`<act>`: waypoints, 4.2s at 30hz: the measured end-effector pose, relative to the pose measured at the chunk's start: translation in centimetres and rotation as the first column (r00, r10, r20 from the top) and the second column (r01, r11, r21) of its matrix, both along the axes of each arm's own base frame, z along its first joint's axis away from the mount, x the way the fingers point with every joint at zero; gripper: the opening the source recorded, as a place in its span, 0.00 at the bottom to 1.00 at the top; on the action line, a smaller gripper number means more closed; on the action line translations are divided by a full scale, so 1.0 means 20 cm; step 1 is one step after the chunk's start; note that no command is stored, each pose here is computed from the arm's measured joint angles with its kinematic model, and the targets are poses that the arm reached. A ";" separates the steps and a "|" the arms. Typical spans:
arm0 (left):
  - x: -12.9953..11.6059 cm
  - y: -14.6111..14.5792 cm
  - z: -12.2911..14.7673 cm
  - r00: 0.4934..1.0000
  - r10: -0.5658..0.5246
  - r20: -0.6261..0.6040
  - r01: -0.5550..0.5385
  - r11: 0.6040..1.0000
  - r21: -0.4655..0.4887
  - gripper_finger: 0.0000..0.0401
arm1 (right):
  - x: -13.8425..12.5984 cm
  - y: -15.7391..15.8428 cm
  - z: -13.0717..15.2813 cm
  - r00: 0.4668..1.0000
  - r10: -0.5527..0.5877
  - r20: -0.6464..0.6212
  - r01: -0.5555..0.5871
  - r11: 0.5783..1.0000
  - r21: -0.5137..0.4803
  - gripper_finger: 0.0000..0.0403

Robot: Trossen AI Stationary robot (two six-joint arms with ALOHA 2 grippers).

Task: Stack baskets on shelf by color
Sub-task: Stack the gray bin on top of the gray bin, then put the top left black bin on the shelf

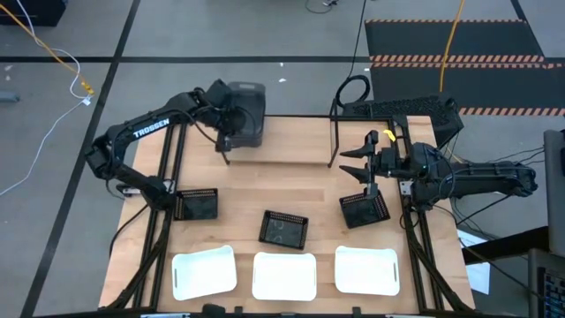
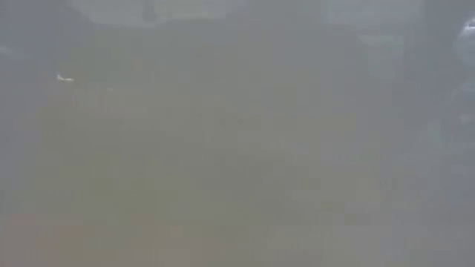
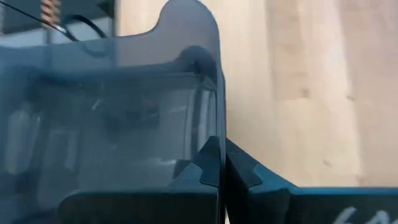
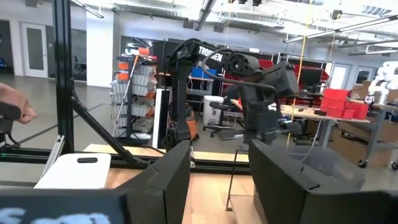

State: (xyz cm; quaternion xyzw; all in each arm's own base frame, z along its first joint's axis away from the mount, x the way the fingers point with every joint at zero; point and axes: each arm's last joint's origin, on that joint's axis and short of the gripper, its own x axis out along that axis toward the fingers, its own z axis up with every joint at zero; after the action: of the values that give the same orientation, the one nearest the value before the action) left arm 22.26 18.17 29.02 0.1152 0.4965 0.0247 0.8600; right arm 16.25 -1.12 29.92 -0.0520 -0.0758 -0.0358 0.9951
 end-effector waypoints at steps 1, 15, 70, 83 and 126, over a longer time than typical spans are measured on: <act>-0.01 -0.01 0.00 1.000 0.003 -0.010 -0.003 1.000 -0.016 0.00 | 0.00 0.00 0.00 1.000 0.000 0.000 0.000 1.000 0.000 0.39; 0.05 -0.15 -0.02 0.998 0.045 -0.040 -0.052 0.982 -0.183 0.00 | 0.00 0.00 0.00 1.000 0.001 -0.002 -0.001 1.000 0.004 0.39; -0.05 -1.03 -0.23 0.297 0.931 -0.212 -0.945 0.255 -0.205 0.37 | 0.00 0.00 -0.01 1.000 0.005 0.004 -0.006 0.969 0.249 0.39; -0.10 -1.02 -0.46 0.173 0.906 -0.387 -0.978 0.112 -0.176 0.37 | -0.02 -0.01 0.00 0.998 -0.062 0.013 0.058 0.980 0.189 0.39; -0.02 -1.00 -0.22 0.437 0.742 -0.508 -0.899 0.338 -0.279 0.09 | -0.02 -0.01 0.00 0.999 -0.053 -0.001 0.052 0.975 0.215 0.39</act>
State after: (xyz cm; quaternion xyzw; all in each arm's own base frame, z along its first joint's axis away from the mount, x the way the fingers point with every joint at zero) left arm 21.82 -1.85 24.69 -0.3860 0.5913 0.3089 0.6372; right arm 15.90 -1.35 29.84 0.0540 -0.0724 -0.0700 0.9934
